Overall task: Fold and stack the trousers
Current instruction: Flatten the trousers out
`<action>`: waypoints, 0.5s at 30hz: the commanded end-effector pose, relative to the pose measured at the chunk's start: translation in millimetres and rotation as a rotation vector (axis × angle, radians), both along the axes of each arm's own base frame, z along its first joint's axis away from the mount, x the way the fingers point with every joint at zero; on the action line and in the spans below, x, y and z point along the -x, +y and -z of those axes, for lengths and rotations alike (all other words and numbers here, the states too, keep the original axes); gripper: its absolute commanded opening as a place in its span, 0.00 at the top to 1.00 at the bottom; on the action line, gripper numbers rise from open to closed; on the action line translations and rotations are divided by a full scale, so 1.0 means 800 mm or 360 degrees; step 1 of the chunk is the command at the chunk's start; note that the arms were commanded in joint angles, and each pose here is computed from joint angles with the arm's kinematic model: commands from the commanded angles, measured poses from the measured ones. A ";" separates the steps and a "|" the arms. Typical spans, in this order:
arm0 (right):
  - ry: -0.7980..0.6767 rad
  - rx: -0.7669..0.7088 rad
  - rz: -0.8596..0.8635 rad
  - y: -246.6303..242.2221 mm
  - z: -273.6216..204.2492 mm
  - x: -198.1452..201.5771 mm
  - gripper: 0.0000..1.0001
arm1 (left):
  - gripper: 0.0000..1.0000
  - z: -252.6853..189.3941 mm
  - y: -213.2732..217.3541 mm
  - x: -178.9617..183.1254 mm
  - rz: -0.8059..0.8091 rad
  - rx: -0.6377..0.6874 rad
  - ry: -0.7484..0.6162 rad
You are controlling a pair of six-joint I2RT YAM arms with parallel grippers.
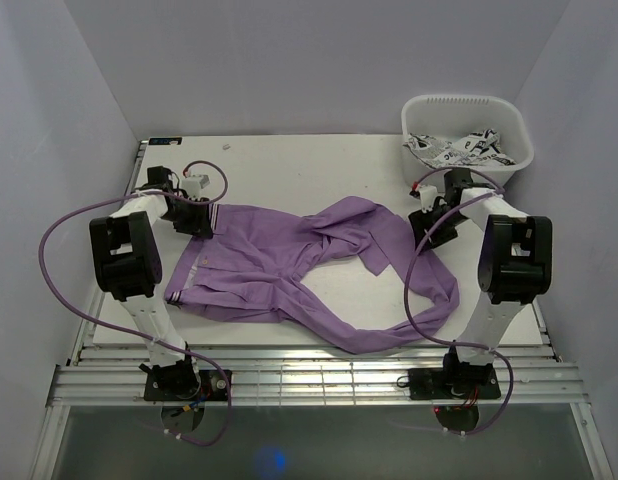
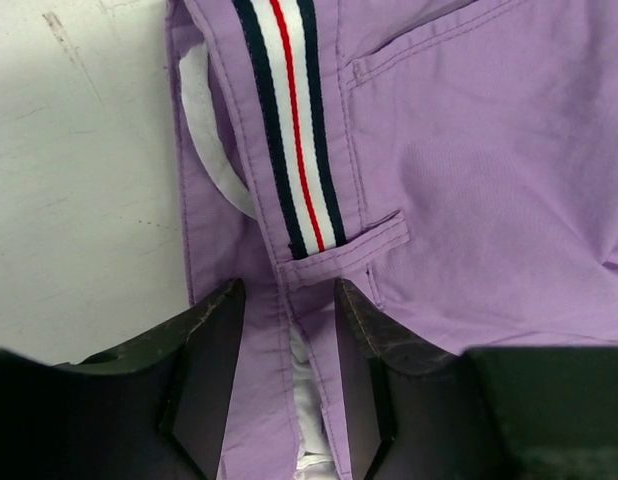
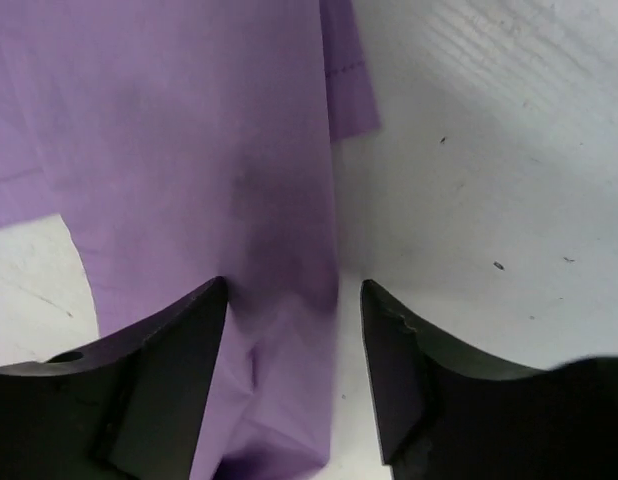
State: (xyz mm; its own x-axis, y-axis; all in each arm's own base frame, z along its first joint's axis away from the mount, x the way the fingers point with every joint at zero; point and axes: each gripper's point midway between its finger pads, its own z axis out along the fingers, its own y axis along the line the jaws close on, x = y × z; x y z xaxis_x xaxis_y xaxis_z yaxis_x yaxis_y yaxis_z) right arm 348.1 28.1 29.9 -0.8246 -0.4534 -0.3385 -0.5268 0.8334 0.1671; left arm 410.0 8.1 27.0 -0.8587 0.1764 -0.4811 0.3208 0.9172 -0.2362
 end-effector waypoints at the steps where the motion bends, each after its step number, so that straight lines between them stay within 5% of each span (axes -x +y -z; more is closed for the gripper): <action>1: -0.0110 0.0004 0.0017 0.010 -0.001 -0.021 0.41 | 0.48 0.009 0.012 0.007 -0.0063 -0.0054 0.0040; 2: -0.0112 0.0028 0.0012 0.007 0.002 -0.017 0.69 | 0.50 0.016 0.013 0.007 -0.0073 -0.0060 0.0061; 4: -0.0097 0.0130 -0.0014 -0.008 0.014 -0.001 0.90 | 0.58 0.023 0.019 0.007 -0.0104 -0.0092 0.0085; 6: -0.0095 0.0182 0.0022 -0.029 0.011 0.017 0.92 | 0.66 0.031 0.026 0.008 -0.0133 -0.0116 0.0106; 10: -0.0168 0.0308 0.0118 -0.090 -0.015 0.042 0.92 | 1.00 0.042 0.042 0.010 -0.0208 -0.0130 0.0138; 15: -0.0232 0.0522 0.0253 -0.174 -0.053 0.090 0.92 | 1.00 0.046 0.064 0.010 -0.0277 -0.0149 0.0133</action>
State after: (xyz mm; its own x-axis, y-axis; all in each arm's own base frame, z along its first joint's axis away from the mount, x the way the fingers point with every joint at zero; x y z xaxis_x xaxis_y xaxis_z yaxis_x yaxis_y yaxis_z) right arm 297.7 -78.0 53.8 -0.8545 -0.3767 -0.3576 -0.3759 0.9236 -0.0745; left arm 415.1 25.3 22.2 -0.8769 0.0832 -0.4735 0.2213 0.9442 -0.2441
